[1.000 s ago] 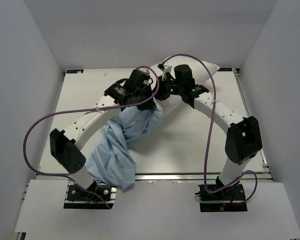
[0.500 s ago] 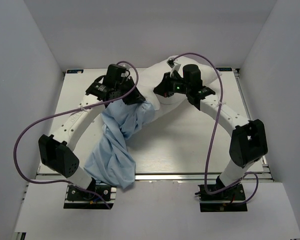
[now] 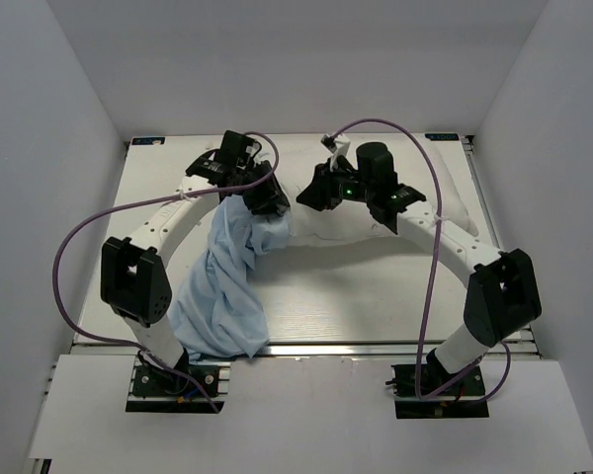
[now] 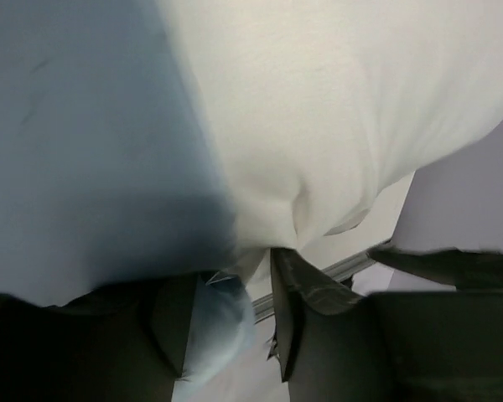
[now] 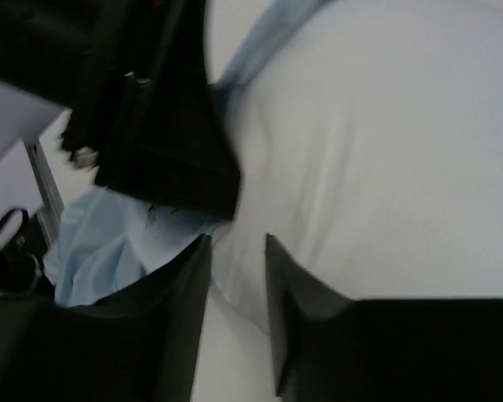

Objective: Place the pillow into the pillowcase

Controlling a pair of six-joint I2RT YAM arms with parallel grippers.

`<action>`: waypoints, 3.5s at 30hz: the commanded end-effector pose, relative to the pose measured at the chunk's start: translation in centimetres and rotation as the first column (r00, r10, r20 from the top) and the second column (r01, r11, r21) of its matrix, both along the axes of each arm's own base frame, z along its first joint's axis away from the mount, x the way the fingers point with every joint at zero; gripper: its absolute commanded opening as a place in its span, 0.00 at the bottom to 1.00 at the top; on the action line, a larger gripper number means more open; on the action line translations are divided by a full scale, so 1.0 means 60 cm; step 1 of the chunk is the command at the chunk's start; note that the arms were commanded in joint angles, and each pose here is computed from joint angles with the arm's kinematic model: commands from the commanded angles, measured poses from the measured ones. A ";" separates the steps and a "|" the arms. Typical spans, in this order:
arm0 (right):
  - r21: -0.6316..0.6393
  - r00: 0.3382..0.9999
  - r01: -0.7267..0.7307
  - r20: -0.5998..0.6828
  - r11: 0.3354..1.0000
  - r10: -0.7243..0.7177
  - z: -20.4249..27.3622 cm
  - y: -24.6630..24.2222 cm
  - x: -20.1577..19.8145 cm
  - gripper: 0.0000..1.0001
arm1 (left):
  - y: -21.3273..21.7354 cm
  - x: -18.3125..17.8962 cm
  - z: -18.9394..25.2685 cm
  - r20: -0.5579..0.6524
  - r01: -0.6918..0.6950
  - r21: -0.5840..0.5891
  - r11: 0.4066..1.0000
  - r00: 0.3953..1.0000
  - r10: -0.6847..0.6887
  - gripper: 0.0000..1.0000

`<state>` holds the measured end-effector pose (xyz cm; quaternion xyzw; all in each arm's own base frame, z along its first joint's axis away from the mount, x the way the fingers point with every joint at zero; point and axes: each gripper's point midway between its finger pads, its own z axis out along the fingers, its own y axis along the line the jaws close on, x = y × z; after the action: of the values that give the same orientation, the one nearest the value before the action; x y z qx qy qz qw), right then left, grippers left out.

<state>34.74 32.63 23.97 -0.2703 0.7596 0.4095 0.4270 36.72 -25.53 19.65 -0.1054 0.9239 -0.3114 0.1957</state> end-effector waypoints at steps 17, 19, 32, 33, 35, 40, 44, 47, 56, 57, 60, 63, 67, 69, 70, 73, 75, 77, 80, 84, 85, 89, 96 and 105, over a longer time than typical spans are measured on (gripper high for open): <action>-0.485 0.603 0.059 0.714 0.873 0.356 0.042 -0.144 -0.051 0.89 | 0.151 -0.051 0.148 0.430 -0.070 0.260 0.963 0.901 -0.050 0.68; -0.531 0.560 0.112 0.732 0.840 0.389 0.000 -0.164 -0.052 0.89 | 0.158 -0.074 0.126 0.403 -0.057 0.294 0.954 0.913 -0.069 0.69; -0.619 0.391 0.227 0.765 0.752 0.512 -0.081 -0.209 -0.055 0.89 | 0.148 -0.112 0.036 0.417 -0.090 0.582 0.808 0.886 -0.201 0.76; -0.626 0.373 0.237 0.765 0.743 0.525 -0.085 -0.210 -0.052 0.90 | 0.138 -0.111 0.024 0.414 -0.072 0.605 0.793 0.879 -0.235 0.76; -0.639 0.368 0.237 0.756 0.731 0.541 -0.099 -0.209 -0.042 0.89 | 0.119 -0.100 0.030 0.455 -0.065 0.632 0.772 0.838 -0.302 0.76; -0.648 0.363 0.264 0.753 0.714 0.549 -0.117 -0.204 0.000 0.89 | 0.098 -0.087 0.029 0.474 -0.036 0.673 0.738 0.787 -0.394 0.76; -0.648 0.370 0.278 0.753 0.709 0.544 -0.132 -0.192 0.034 0.89 | 0.116 -0.090 0.048 0.499 -0.088 0.668 0.739 0.790 -0.357 0.76; -0.634 0.398 0.266 0.758 0.726 0.516 -0.131 -0.180 0.058 0.80 | 0.132 -0.104 0.053 0.520 -0.115 0.650 0.751 0.788 -0.330 0.77; -0.576 0.586 0.008 0.665 0.817 0.463 -0.071 -0.155 0.070 0.14 | 0.137 -0.121 -0.005 0.524 -0.087 0.646 0.758 0.772 -0.359 0.77; -0.558 0.589 -0.034 0.659 0.829 0.468 -0.063 -0.149 0.060 0.13 | 0.127 -0.116 -0.001 0.546 -0.088 0.627 0.774 0.758 -0.357 0.77; -0.507 0.630 -0.157 0.610 0.848 0.481 -0.028 -0.144 0.024 0.09 | 0.110 -0.100 0.026 0.597 -0.098 0.597 0.796 0.717 -0.359 0.77; -0.462 0.639 -0.260 0.576 0.848 0.510 0.011 -0.138 -0.019 0.07 | 0.093 -0.093 0.056 0.637 -0.088 0.574 0.814 0.673 -0.376 0.77; -0.386 0.649 -0.360 0.550 0.849 0.525 0.049 -0.129 -0.067 0.07 | 0.085 -0.088 0.089 0.672 -0.086 0.564 0.822 0.626 -0.395 0.77; -0.328 0.672 -0.392 0.537 0.860 0.511 0.073 -0.122 -0.081 0.07 | 0.083 -0.085 0.106 0.689 -0.094 0.557 0.825 0.607 -0.396 0.77; -0.309 0.679 -0.397 0.535 0.864 0.503 0.081 -0.119 -0.082 0.06 | 0.083 -0.082 0.108 0.690 -0.099 0.559 0.823 0.606 -0.396 0.77; -0.239 0.713 -0.414 0.515 0.878 0.476 0.111 -0.110 -0.083 0.06 | 0.082 -0.078 0.124 0.701 -0.112 0.553 0.826 0.599 -0.388 0.77; -0.199 0.732 -0.432 0.492 0.880 0.471 0.122 -0.105 -0.082 0.06 | 0.082 -0.075 0.137 0.714 -0.127 0.539 0.833 0.594 -0.371 0.77; -0.139 0.762 -0.452 0.453 0.881 0.462 0.138 -0.101 -0.082 0.06 | 0.082 -0.071 0.163 0.739 -0.151 0.516 0.843 0.576 -0.349 0.76; -0.047 0.803 -0.483 0.375 0.874 0.463 0.159 -0.096 -0.085 0.06 | 0.078 -0.064 0.211 0.776 -0.178 0.475 0.862 0.546 -0.315 0.76; 0.094 0.859 -0.484 0.240 0.870 0.452 0.181 -0.103 -0.072 0.06 | 0.058 -0.057 0.286 0.823 -0.172 0.411 0.895 0.493 -0.283 0.75; 0.124 0.865 -0.486 0.212 0.865 0.455 0.183 -0.105 -0.071 0.06 | 0.053 -0.055 0.305 0.837 -0.171 0.391 0.904 0.475 -0.272 0.75; 0.255 0.919 -0.380 -0.010 0.889 0.395 0.156 -0.125 -0.027 0.06 | 0.029 -0.044 0.354 0.869 -0.155 0.338 0.928 0.431 -0.244 0.78; 0.226 0.945 -0.178 -0.232 0.958 0.230 0.050 -0.164 0.080 0.08 | -0.002 0.014 0.288 0.833 -0.158 0.364 0.918 0.496 -0.245 0.81; 0.156 0.986 -0.075 -0.134 0.985 0.096 0.042 -0.183 0.224 0.20 | 0.013 0.004 0.258 0.797 -0.151 0.302 0.941 0.581 -0.162 0.79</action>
<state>45.05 22.58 26.19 -0.2459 0.7312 0.5431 0.3316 38.94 -25.69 33.16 0.1123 0.7764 -0.1283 0.6067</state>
